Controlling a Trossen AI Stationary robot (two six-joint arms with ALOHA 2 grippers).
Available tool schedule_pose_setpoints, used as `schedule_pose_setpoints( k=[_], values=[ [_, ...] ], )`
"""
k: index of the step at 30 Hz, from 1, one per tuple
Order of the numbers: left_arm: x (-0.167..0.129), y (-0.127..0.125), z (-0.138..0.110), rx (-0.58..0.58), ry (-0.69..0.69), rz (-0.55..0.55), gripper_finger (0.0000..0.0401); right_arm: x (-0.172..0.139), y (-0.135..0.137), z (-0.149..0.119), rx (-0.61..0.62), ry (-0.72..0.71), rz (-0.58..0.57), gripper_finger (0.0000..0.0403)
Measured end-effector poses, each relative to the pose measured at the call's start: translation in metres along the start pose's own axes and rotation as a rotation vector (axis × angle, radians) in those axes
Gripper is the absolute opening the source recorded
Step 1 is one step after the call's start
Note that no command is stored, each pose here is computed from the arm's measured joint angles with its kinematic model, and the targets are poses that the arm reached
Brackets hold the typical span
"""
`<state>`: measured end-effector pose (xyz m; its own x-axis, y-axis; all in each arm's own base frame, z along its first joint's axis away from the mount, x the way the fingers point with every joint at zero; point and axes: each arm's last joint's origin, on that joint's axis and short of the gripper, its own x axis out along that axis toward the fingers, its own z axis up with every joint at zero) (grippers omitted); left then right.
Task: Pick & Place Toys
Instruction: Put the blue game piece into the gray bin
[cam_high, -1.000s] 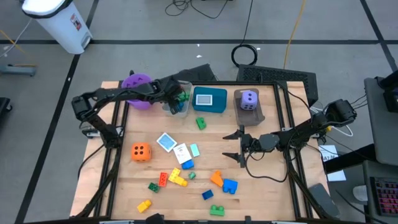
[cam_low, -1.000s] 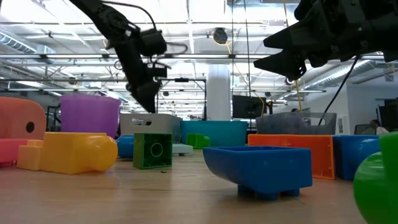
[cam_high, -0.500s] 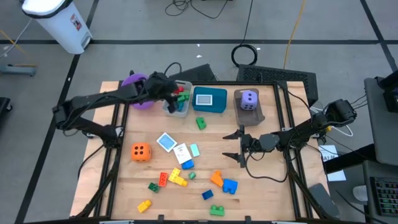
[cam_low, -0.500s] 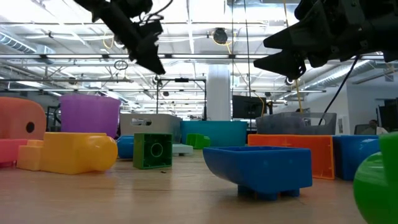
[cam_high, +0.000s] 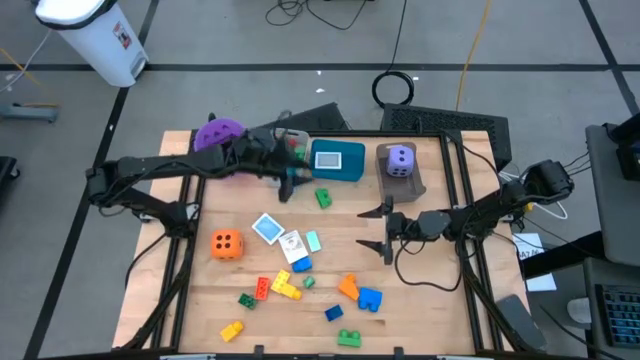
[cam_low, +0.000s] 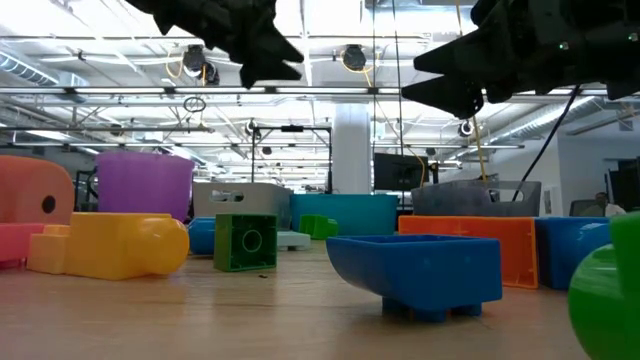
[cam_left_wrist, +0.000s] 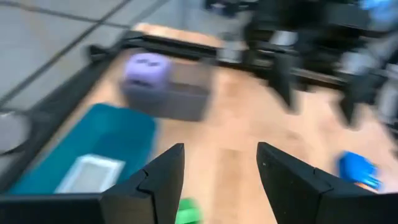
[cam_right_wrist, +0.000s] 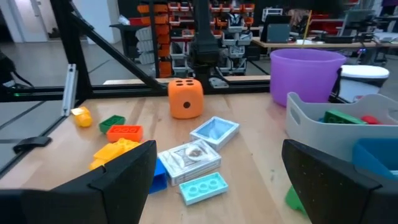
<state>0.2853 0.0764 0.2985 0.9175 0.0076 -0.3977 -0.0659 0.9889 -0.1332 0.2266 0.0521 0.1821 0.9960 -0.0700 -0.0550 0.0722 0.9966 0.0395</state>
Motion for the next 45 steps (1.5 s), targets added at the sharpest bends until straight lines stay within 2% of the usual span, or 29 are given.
schedule_pose_setpoints(
  k=[6,8,12,17,21,26,32,35,39,45],
  values=[
    [0.016,-0.044,-0.028,0.084,-0.084,-0.158,0.0209,0.003,-0.009,0.000,-0.030,0.000,-0.038,0.0338],
    [0.019,-0.057,-0.039,0.108,-0.119,-0.180,0.0209,0.003,-0.012,0.000,-0.042,0.001,-0.028,0.0338],
    [0.021,-0.079,-0.060,0.137,-0.135,-0.146,0.0209,0.006,-0.018,0.001,-0.029,0.004,0.034,0.0338],
    [0.021,-0.101,-0.074,0.188,-0.105,-0.095,0.0209,0.007,-0.026,0.000,-0.019,0.017,0.001,0.0338],
    [0.021,-0.118,-0.079,0.233,-0.110,-0.103,0.0209,0.014,-0.026,0.004,-0.015,0.056,-0.010,0.0338],
    [0.023,-0.131,-0.082,0.318,-0.132,-0.134,0.0209,0.031,-0.006,0.028,-0.052,0.153,0.043,0.0338],
    [0.026,-0.131,-0.083,0.329,-0.133,-0.138,0.0209,0.033,0.029,0.052,-0.097,0.206,0.071,0.0338],
    [0.027,-0.130,-0.085,0.332,-0.113,-0.147,0.0209,0.027,0.045,0.051,-0.111,0.219,0.086,0.0338],
    [0.027,-0.131,-0.086,0.335,-0.102,-0.176,0.0209,0.018,0.060,0.045,-0.042,0.255,0.083,0.0338],
    [0.027,-0.130,-0.089,0.340,-0.069,-0.177,0.0209,0.022,0.081,0.022,-0.001,0.335,0.086,0.0338]
  ],
)
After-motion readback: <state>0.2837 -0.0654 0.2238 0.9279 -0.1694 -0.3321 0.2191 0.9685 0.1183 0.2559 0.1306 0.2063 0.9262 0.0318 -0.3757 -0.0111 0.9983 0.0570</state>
